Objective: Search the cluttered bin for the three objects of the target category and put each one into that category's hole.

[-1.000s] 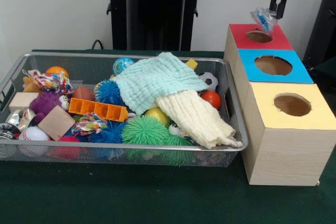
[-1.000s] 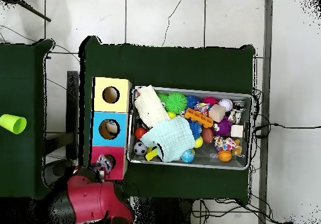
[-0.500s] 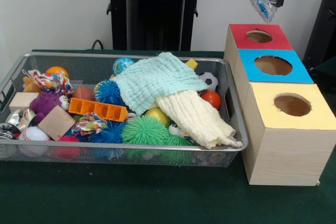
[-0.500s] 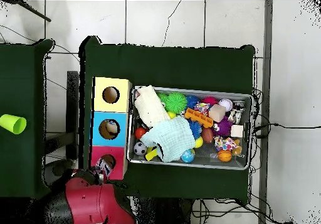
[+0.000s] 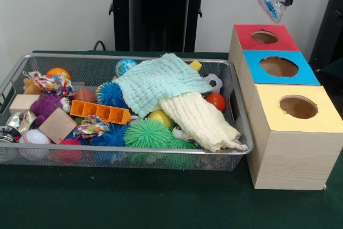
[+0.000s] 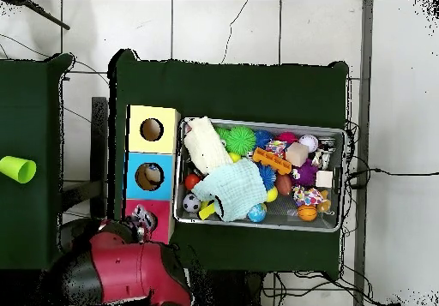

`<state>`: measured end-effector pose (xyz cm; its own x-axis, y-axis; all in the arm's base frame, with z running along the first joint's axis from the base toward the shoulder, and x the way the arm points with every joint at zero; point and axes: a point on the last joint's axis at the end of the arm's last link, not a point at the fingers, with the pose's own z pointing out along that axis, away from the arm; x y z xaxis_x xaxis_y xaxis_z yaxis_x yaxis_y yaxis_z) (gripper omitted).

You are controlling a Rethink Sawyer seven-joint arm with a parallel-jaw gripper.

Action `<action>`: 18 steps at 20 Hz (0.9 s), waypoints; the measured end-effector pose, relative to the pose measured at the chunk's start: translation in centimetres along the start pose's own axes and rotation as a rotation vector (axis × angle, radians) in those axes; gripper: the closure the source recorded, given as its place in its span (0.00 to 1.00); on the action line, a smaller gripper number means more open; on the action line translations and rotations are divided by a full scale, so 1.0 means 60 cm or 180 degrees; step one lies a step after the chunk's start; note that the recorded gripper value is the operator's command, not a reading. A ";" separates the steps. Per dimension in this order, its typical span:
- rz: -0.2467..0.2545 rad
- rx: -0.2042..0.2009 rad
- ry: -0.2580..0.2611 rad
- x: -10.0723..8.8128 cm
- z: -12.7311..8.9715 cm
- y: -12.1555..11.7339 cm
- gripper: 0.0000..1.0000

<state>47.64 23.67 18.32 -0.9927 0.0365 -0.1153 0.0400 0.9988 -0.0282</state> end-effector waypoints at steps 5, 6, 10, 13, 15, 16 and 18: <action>0.0064 -0.0010 -0.0099 -0.036 -0.008 -0.012 1.00; 0.0086 -0.0011 -0.0129 -0.049 -0.009 -0.016 1.00; 0.0110 -0.0014 -0.0185 -0.071 -0.010 -0.020 1.00; 0.0117 -0.0013 -0.0212 -0.086 -0.008 -0.021 1.00; 0.0126 -0.0012 -0.0229 -0.095 -0.006 -0.023 1.00; 0.0127 -0.0012 -0.0231 -0.097 -0.005 -0.023 1.00; 0.0131 -0.0009 -0.0235 -0.102 -0.002 -0.024 1.00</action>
<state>53.63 22.04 19.20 -0.9791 0.0750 -0.1893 0.0800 0.9966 -0.0191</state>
